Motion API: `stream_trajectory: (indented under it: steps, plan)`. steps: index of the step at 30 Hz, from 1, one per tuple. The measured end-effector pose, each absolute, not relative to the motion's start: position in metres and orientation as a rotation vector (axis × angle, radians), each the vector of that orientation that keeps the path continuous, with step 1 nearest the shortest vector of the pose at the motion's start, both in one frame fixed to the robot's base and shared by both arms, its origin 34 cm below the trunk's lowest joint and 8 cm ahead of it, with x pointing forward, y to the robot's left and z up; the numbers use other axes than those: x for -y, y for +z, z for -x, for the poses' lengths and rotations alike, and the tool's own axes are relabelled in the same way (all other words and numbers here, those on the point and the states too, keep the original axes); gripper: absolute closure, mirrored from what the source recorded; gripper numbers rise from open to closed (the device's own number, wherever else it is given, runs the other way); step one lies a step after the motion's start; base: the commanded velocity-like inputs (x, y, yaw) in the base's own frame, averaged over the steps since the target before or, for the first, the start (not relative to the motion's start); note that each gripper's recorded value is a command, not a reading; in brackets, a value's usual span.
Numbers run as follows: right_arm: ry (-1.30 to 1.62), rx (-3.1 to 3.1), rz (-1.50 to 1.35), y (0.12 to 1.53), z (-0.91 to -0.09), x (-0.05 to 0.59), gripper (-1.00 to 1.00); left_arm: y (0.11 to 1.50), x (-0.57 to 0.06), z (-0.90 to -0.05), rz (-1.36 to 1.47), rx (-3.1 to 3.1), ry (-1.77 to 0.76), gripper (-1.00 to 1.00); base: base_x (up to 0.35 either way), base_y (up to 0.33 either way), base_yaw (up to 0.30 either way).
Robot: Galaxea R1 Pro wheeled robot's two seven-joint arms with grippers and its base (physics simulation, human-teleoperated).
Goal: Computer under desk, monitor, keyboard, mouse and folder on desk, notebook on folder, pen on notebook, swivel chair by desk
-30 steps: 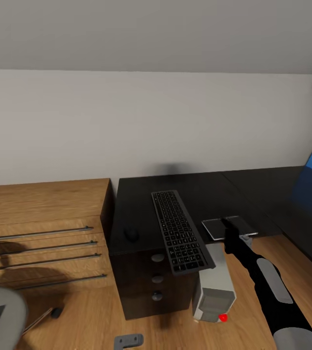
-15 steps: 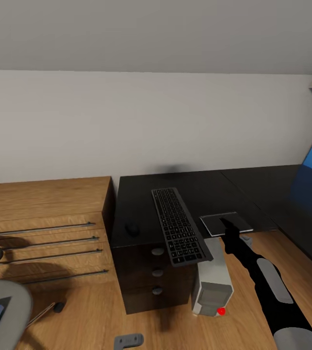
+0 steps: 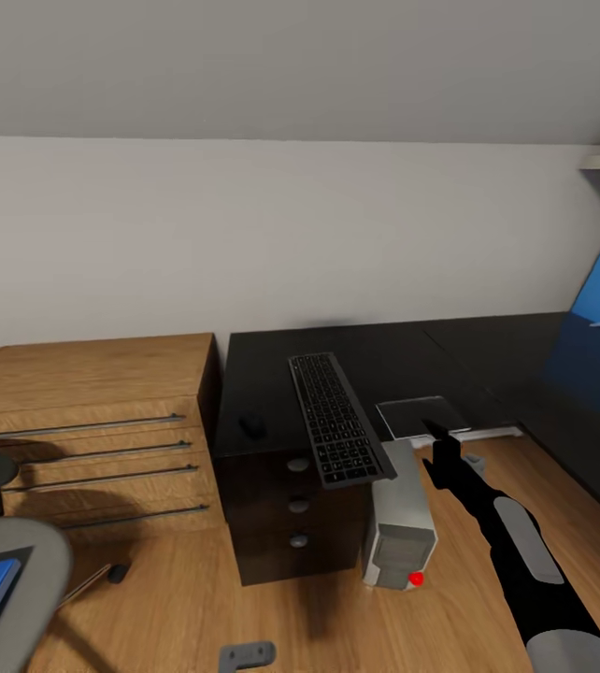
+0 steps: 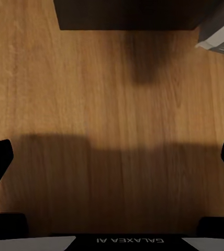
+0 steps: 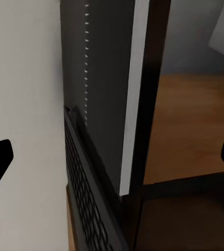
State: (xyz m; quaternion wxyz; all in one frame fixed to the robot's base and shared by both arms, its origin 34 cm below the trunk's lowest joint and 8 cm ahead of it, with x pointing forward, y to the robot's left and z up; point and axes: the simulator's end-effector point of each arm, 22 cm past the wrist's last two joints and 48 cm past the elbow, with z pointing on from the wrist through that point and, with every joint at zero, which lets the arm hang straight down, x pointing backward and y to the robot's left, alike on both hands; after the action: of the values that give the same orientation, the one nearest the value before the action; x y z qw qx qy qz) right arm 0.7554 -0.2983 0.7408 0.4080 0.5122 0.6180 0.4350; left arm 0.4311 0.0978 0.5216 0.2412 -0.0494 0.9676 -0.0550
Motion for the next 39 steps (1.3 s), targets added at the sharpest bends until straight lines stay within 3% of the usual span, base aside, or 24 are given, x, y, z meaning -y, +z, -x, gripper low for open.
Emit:
stream_trajectory:
  steps: [22, 39]
  plan:
    - [1.086, -1.577, -1.312, 0.728, -0.753, 0.297, -1.0, 0.522, -0.098, -0.432, 0.138, -2.645, -0.15, -1.0, -0.148, -0.1, 0.0]
    - [1.052, -1.666, -1.339, 0.708, -0.744, 0.286, -1.0, 0.546, -0.099, -0.44, 0.146, -2.626, -0.156, -1.0, -0.019, -0.012, 0.0]
